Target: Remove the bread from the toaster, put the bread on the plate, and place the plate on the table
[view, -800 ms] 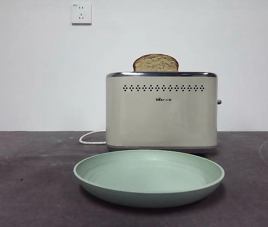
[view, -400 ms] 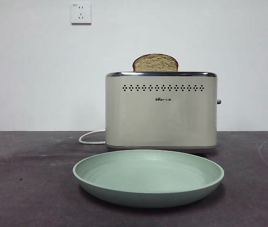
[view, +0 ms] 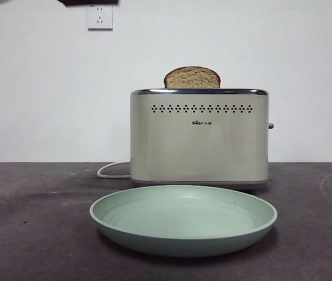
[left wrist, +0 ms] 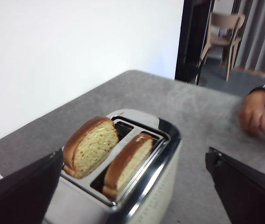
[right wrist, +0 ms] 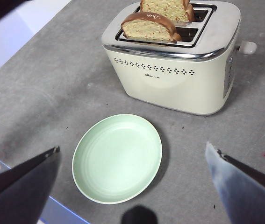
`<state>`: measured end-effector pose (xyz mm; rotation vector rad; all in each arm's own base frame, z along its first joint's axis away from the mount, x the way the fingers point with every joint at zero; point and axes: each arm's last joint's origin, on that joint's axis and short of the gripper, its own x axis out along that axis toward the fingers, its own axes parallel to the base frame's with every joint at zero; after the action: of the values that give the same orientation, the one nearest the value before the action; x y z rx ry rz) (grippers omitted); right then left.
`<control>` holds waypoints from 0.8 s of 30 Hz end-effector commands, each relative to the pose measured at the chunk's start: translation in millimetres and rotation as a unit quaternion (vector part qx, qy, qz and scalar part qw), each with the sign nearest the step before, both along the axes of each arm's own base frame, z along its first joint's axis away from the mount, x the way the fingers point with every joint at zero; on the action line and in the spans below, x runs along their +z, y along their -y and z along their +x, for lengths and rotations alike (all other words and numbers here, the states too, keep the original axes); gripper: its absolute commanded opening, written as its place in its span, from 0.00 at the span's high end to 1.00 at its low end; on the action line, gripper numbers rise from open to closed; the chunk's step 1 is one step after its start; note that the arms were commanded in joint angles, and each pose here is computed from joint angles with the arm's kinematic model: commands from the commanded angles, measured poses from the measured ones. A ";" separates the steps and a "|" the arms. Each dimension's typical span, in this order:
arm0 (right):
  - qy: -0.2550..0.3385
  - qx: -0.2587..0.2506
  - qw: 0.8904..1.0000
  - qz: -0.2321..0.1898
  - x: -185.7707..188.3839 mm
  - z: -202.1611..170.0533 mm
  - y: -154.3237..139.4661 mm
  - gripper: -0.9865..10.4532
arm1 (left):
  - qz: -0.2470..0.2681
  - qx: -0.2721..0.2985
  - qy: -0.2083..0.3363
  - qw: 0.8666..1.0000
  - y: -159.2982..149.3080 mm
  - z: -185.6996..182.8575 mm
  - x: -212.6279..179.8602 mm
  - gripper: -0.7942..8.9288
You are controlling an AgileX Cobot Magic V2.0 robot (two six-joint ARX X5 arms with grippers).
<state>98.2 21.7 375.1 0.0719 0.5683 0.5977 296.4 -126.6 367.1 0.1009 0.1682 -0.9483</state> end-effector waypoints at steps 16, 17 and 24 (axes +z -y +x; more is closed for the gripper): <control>-0.013 -0.001 1.000 0.001 -1.3 -0.9 -0.1 0.36 | 0.100 -0.027 0.012 0.995 74.1 66.9 -71.9 0.31; -0.015 -0.001 1.000 0.001 -1.6 -0.5 -0.2 0.36 | 0.103 -0.028 0.012 0.994 75.9 67.1 -74.0 0.31; -0.019 -0.001 1.000 0.001 -2.3 -0.2 -0.2 0.36 | 0.114 -0.017 0.012 0.993 80.5 66.9 -78.2 0.62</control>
<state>98.4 21.7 372.2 0.0806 0.6056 0.5962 361.6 -203.7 292.0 0.3164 0.2594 -0.9519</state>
